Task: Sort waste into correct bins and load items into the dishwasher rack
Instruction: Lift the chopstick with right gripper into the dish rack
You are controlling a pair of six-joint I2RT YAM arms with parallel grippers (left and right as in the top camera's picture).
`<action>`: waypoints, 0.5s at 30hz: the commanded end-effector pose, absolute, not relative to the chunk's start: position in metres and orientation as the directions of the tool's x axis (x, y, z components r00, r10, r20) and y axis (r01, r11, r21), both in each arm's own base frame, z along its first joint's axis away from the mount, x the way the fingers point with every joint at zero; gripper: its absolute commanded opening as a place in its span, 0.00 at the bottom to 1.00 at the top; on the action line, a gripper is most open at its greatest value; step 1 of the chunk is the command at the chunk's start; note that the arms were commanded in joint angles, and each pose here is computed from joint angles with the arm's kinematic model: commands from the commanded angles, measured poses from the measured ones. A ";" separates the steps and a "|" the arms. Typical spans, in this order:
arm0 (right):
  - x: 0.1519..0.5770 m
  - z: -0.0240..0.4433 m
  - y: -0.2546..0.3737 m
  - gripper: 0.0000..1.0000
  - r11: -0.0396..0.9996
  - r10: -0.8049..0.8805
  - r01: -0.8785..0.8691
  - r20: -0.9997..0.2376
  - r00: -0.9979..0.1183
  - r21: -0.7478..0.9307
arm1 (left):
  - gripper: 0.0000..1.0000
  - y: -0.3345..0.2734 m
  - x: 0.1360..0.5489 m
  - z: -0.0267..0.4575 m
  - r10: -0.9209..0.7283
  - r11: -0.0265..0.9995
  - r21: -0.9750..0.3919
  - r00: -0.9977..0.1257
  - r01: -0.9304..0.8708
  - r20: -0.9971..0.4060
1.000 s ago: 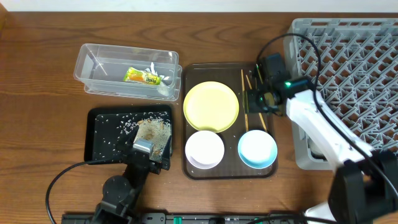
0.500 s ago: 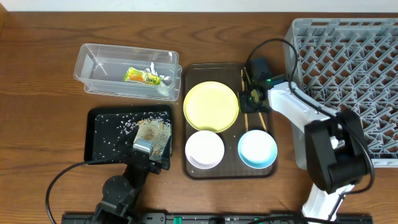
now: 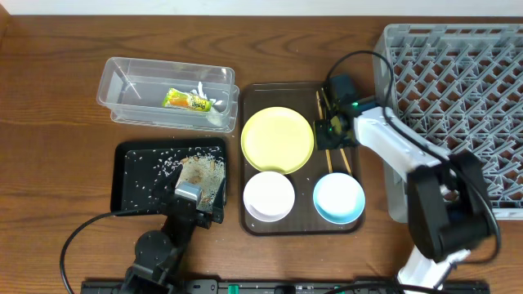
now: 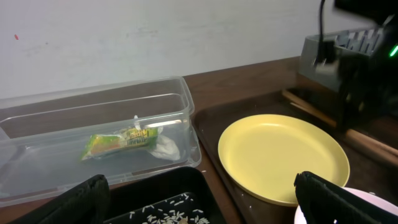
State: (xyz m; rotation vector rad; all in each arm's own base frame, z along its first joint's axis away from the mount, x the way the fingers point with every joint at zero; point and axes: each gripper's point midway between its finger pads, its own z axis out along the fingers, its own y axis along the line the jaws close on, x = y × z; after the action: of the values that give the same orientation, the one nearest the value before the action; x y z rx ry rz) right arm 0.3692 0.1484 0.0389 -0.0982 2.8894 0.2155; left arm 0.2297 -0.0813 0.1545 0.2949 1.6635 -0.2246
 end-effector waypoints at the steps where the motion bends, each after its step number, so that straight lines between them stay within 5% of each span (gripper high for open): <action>1: 0.392 0.122 0.134 0.01 0.980 -0.001 -0.088 -0.437 -0.900 0.178 | 0.96 -0.083 0.230 0.137 0.092 0.943 0.044 -0.130 0.331 -0.987; 8: 0.384 0.196 0.071 0.01 0.992 0.005 -0.069 -0.584 -0.812 0.104 | 0.97 -0.083 0.230 0.137 0.092 0.943 0.044 -0.130 0.331 -0.987; 15: 0.382 0.179 -0.010 0.01 0.993 0.076 0.114 -0.550 -0.831 -0.035 | 0.96 -0.083 0.230 0.137 0.092 0.943 0.044 -0.130 0.331 -0.987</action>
State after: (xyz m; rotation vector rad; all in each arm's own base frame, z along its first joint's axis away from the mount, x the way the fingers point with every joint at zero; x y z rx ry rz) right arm 0.3823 0.0197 0.1982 0.1107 2.5133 0.0502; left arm 0.2297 -0.0813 0.1545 0.2949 1.6635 -0.2246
